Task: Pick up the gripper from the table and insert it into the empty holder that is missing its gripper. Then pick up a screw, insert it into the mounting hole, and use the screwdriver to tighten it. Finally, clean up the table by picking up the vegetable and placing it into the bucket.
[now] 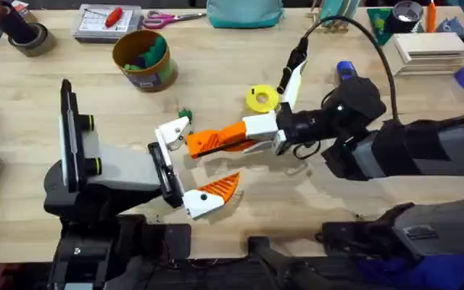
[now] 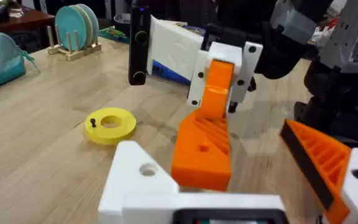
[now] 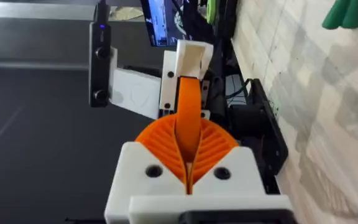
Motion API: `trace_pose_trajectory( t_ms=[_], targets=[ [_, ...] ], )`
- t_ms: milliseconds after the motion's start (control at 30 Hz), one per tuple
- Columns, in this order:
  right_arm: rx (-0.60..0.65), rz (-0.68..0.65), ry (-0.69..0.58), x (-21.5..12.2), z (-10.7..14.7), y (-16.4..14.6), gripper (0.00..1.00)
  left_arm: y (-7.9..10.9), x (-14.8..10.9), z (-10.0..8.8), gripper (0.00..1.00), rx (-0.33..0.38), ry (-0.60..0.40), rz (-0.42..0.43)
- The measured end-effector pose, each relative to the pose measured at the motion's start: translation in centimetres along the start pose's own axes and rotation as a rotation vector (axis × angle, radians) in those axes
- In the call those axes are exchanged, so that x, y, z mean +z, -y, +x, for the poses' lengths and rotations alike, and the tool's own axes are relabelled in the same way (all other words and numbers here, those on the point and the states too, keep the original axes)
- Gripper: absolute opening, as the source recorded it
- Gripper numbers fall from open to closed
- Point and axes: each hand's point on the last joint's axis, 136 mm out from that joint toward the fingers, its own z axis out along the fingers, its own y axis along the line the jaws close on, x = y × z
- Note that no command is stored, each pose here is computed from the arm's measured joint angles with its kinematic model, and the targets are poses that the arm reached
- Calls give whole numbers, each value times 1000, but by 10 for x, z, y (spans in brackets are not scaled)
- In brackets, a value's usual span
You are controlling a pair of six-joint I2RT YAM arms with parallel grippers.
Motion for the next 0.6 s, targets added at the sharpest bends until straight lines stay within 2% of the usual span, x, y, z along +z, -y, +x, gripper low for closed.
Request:
trace_pose_trajectory(
  t_ms=[600],
  targets=[
    [5, -1, 19, 4, -1, 0, 10, 0, 0, 0, 986, 0, 0, 0]
  ],
)
